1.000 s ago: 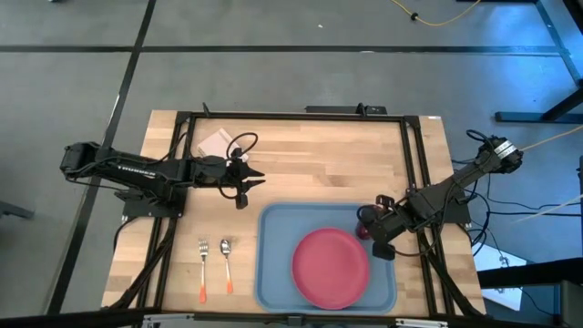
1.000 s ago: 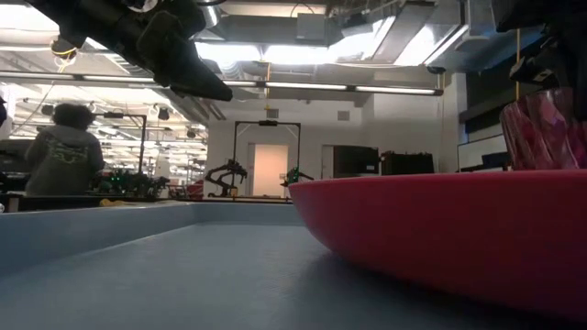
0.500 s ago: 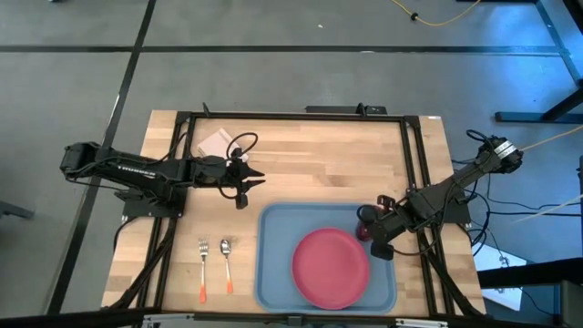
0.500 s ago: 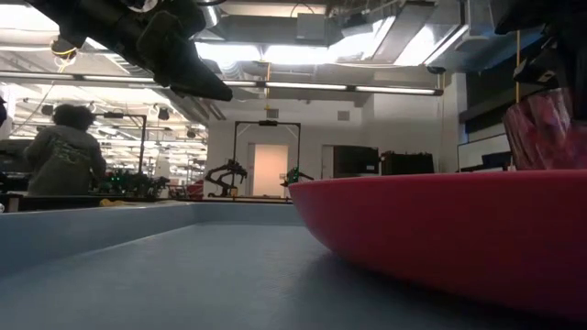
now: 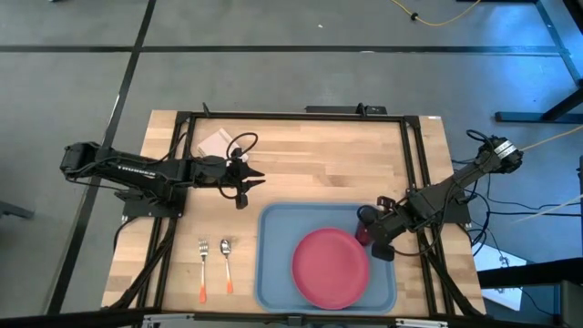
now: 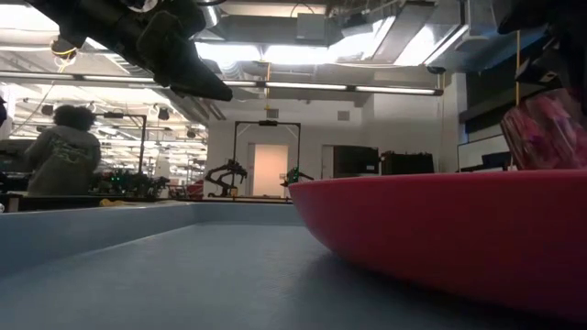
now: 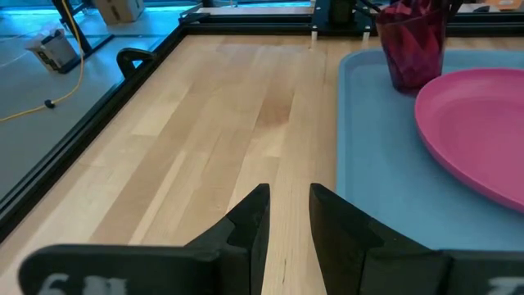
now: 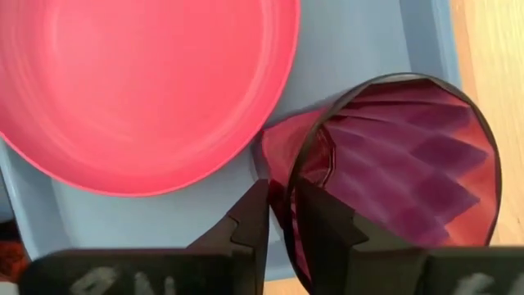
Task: Pick and place plate/cup/fork/spoon on tray
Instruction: Put the red cup on the serving tray to the top right of the plate
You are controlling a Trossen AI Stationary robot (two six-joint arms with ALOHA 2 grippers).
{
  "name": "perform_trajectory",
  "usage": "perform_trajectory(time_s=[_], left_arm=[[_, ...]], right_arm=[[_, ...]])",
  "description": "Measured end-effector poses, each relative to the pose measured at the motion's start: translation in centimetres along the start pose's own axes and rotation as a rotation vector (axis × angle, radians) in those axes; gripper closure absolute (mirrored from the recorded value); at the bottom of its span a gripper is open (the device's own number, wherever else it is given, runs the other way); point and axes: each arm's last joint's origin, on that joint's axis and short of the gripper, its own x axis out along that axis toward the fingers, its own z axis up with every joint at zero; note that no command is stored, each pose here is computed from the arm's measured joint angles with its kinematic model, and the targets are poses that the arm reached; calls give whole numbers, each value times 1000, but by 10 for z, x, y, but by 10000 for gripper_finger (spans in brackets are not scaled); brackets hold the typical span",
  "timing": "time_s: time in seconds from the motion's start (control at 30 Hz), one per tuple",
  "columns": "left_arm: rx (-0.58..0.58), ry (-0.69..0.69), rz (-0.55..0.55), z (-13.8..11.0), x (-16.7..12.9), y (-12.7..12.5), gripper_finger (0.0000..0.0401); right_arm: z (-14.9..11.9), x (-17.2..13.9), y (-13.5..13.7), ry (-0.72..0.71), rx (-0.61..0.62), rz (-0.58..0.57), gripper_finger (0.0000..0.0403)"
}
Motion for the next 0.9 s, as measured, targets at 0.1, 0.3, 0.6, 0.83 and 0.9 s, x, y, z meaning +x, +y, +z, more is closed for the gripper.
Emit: perform_trajectory(time_s=[0.1,0.3,0.6,0.83,0.9], left_arm=[[0,0,0,0,0,0,319],[0,0,1,0,0,0,319],[0,0,0,0,0,0,319],[0,0,0,0,0,0,319],[0,0,1,0,0,0,319]], right_arm=[[-1,0,-2,16,0,-16,335],[-2,0,-2,19,1,-18,335],[-2,0,-2,19,38,-17,335],[-1,0,0,31,53,13,335],[-1,0,1,42,54,37,335]])
